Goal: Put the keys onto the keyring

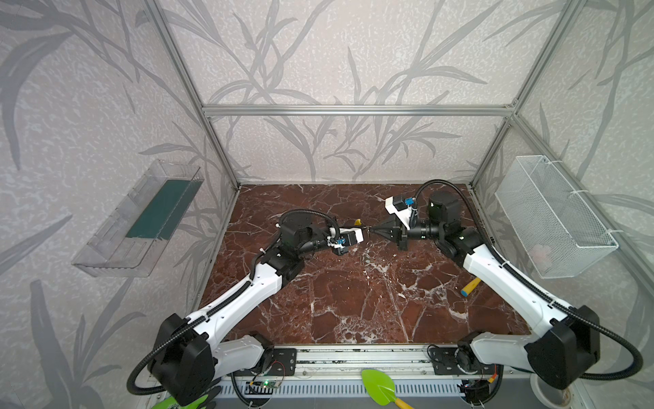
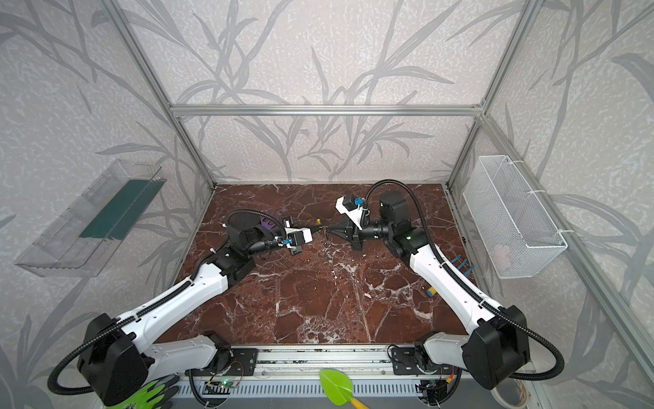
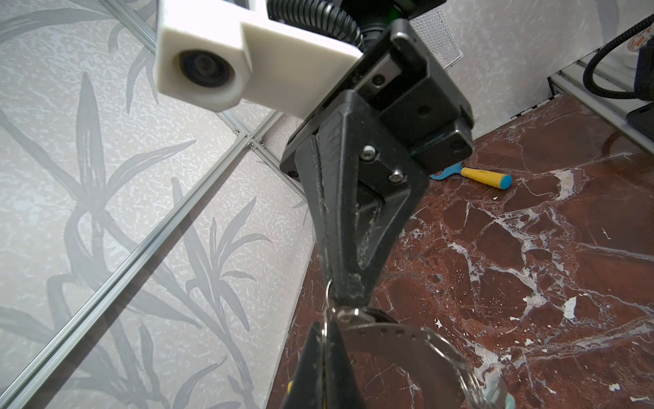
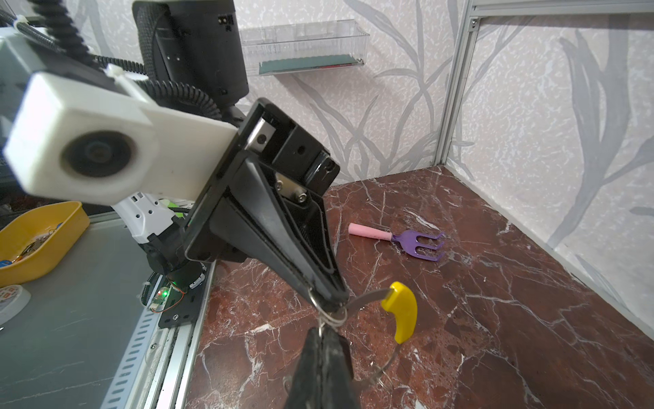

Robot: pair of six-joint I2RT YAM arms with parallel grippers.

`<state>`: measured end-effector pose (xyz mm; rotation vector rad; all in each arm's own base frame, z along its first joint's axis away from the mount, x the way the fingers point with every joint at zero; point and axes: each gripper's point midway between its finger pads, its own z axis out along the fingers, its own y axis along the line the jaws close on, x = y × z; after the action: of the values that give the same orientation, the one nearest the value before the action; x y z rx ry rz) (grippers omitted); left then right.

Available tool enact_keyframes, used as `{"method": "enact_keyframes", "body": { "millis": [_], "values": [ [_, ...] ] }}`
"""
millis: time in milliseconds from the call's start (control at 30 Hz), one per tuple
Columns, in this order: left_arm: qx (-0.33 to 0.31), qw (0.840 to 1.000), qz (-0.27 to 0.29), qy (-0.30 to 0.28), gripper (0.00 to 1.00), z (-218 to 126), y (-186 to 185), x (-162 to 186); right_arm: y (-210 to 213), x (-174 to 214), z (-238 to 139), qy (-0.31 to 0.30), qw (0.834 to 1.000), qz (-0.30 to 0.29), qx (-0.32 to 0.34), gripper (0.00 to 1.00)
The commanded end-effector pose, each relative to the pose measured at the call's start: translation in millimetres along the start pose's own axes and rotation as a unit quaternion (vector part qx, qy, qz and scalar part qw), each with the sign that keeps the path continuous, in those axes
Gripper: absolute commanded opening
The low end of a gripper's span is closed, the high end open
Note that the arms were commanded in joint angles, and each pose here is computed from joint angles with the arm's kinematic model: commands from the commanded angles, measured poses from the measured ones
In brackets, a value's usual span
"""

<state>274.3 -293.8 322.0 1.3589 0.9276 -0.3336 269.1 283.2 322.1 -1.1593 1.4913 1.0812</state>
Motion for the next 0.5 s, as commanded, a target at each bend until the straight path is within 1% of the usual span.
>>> {"method": "enact_keyframes", "body": {
  "millis": [0, 100, 167, 467],
  "values": [
    [0.0, 0.999, 0.031, -0.017, 0.0, -4, 1, -16, -9, -2, 0, -0.007, 1.0, 0.008, 0.012, 0.0],
    [0.001, 0.999, 0.042, -0.015, 0.0, -5, 0, -15, -14, -5, -2, -0.017, 0.999, 0.025, 0.013, 0.0],
    [0.001, 0.999, 0.046, -0.018, 0.0, -5, 0, -17, -15, -2, -1, -0.009, 0.999, 0.031, 0.009, 0.0],
    [-0.01, 0.998, 0.027, -0.048, 0.0, -6, 7, -31, -15, 9, 3, 0.009, 0.998, 0.064, -0.016, 0.0]
  ]
}}
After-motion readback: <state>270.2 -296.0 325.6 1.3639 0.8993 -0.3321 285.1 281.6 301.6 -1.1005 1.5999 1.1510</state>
